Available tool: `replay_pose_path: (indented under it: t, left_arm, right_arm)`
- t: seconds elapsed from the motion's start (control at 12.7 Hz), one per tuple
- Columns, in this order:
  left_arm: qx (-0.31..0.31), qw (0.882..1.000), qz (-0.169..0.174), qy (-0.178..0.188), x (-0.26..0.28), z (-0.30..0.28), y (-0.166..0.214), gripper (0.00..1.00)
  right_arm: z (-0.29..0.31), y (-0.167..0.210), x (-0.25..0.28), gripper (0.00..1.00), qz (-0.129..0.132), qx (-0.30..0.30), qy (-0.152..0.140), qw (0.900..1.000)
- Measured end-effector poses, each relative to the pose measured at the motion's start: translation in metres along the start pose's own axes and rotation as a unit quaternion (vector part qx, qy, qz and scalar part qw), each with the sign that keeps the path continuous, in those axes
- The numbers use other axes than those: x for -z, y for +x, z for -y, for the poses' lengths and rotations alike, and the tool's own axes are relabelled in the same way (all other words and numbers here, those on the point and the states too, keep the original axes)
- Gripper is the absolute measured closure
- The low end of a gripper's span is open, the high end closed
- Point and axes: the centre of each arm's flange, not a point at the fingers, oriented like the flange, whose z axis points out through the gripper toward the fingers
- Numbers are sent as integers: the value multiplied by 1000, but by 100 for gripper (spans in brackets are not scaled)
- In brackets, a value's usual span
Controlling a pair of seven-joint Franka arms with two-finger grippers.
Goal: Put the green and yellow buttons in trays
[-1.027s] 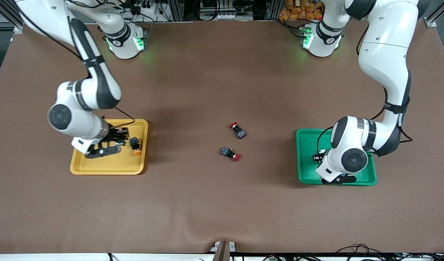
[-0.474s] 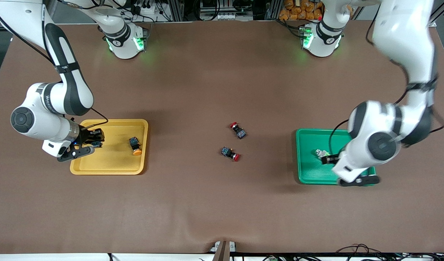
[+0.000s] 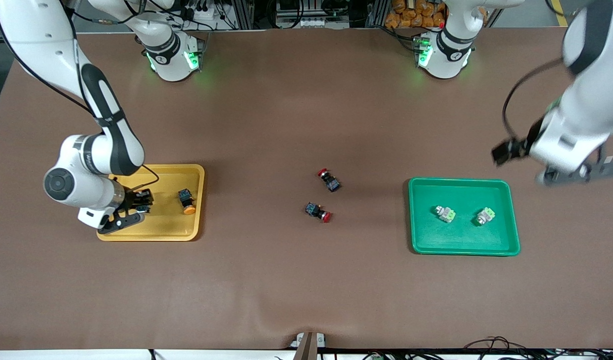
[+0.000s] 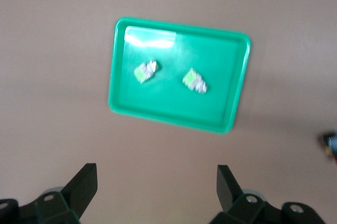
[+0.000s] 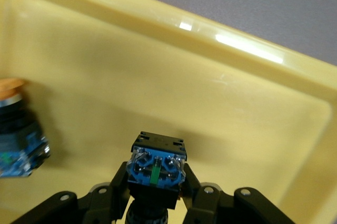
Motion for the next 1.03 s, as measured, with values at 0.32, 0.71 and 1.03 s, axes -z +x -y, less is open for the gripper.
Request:
replay_pose_path:
  t: [0.32, 0.71, 1.03]
  left_arm:
    - [-89, 996, 21, 7, 36, 22, -46, 0]
    - [-104, 993, 35, -50, 50, 69, -60, 0]
    - [-97, 993, 36, -53, 45, 76, -57, 0]
  right_arm:
    - [-1, 6, -24, 58, -10, 2, -5, 1000]
    - [-2, 7, -21, 29, -11, 22, -6, 1000]
    - [1, 17, 38, 0, 26, 30, 13, 999]
